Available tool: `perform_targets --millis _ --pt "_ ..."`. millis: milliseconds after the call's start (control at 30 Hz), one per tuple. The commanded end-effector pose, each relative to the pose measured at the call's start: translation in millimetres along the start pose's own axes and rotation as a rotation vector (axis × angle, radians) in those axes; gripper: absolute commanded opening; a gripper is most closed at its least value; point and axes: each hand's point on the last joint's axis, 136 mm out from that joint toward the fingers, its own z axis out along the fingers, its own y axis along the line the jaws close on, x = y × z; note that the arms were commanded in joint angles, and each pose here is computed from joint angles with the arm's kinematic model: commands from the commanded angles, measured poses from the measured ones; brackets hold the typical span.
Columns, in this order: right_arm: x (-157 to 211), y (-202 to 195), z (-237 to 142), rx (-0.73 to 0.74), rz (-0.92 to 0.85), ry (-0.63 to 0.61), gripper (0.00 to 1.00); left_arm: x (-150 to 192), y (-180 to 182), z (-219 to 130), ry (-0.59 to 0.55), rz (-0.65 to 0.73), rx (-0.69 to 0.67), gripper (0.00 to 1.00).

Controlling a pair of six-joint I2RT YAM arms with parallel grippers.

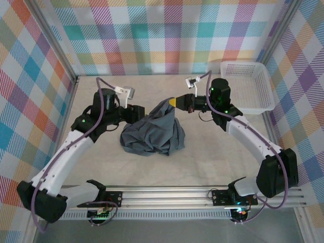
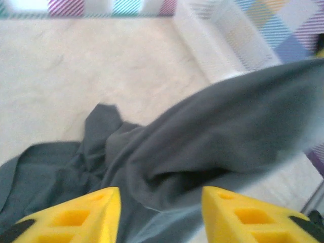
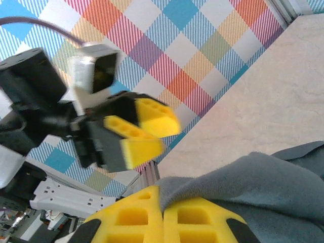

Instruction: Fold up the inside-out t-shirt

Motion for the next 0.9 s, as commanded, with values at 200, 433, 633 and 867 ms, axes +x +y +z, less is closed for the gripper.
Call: perform_targets --millis 200,433,633,867 --pt "-8.6 14.4 2.4 -0.058 0.025 0.029 0.00 -5.2 -58.8 38.2 0.017 0.109 0.256 0.49" --pt "-1.7 7.8 2.7 -0.035 0.063 0.042 0.00 -27.9 -58.2 62.3 -0.045 0.056 0.263 0.34" --pt "7.3 -18.3 2.5 0.039 0.137 0.064 0.00 -37.8 -67.2 46.3 -0.073 0.007 0.294 0.00" --pt "4.2 -42.9 -3.0 0.023 0.223 0.073 0.00 -37.0 -86.5 26.4 -0.029 -0.076 0.424 0.00"
